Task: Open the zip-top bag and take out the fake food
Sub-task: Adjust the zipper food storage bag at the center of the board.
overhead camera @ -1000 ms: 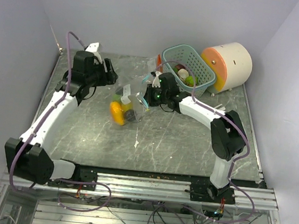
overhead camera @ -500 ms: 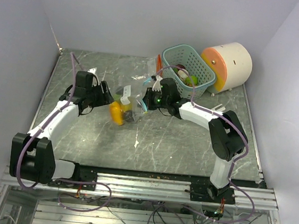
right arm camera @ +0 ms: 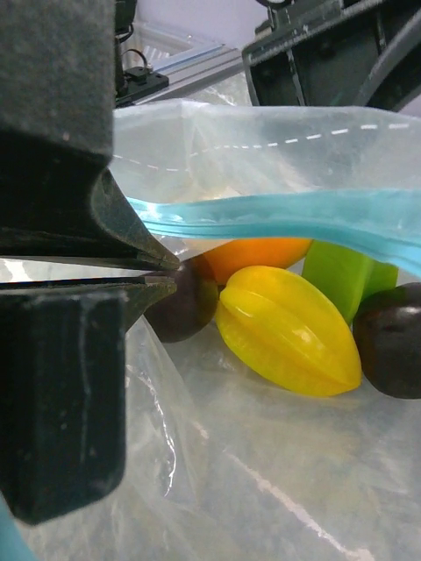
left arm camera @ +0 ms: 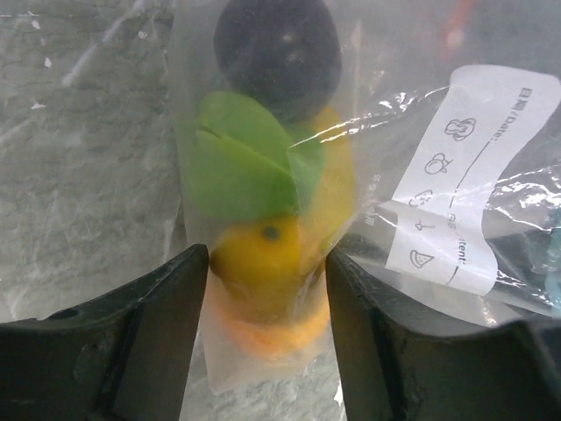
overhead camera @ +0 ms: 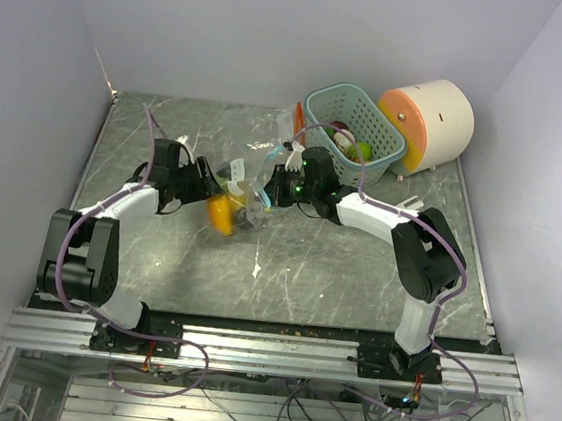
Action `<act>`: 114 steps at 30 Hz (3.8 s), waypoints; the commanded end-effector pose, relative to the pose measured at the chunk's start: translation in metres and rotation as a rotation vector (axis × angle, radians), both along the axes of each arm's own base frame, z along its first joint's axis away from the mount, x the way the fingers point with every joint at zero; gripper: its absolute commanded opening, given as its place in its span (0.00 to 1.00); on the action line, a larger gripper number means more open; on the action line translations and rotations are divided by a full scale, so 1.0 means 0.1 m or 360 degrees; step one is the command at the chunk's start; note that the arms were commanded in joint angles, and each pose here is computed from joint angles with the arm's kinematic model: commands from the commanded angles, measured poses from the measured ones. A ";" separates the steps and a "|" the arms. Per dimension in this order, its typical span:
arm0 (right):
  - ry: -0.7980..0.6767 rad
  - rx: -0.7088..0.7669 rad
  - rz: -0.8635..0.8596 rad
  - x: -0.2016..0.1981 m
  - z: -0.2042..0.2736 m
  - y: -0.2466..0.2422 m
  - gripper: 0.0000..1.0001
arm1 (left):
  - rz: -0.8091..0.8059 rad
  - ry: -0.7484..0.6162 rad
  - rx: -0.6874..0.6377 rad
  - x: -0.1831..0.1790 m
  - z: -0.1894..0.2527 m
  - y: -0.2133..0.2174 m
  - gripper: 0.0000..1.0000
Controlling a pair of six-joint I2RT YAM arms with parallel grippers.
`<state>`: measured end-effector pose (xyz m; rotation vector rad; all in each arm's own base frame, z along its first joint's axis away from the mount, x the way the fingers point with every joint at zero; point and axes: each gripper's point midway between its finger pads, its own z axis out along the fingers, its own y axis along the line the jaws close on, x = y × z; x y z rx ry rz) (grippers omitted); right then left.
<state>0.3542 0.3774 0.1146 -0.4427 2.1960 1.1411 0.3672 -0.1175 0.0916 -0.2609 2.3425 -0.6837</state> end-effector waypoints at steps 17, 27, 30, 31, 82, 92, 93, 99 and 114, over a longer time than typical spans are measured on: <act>-0.0080 0.0034 0.0074 0.04 0.17 0.09 0.08 | -0.0075 -0.0191 -0.0070 0.28 0.30 -0.08 0.07; -0.0098 0.0027 0.0098 0.09 0.14 0.13 0.09 | -0.0103 -0.0364 -0.0028 0.22 0.91 -0.05 0.07; -0.0072 0.0049 0.0095 0.08 0.09 0.15 0.10 | -0.0116 -0.0417 -0.0048 0.18 1.09 -0.07 0.07; -0.0066 0.0057 0.0092 0.09 0.08 0.16 0.10 | -0.0118 -0.0424 -0.0047 0.16 1.12 -0.07 0.07; -0.0154 -0.0077 0.0083 -0.33 0.16 -0.17 0.00 | 0.0020 -0.0140 0.0089 0.11 0.50 0.13 0.07; -0.0142 -0.0131 0.0090 -0.46 0.18 -0.42 0.00 | 0.0084 -0.0116 0.0134 0.11 0.44 0.27 0.07; -0.0136 -0.0137 0.0077 -0.47 0.16 -0.46 0.00 | 0.0095 -0.0112 0.0142 0.11 0.43 0.30 0.07; -0.0079 -0.0163 -0.0001 -0.52 0.06 -0.79 0.00 | 0.0202 -0.0052 0.0221 0.09 0.35 0.56 0.07; -0.0147 -0.0061 -0.0153 0.12 0.16 -0.52 0.23 | 0.0025 -0.0068 0.0015 0.02 0.37 0.29 0.07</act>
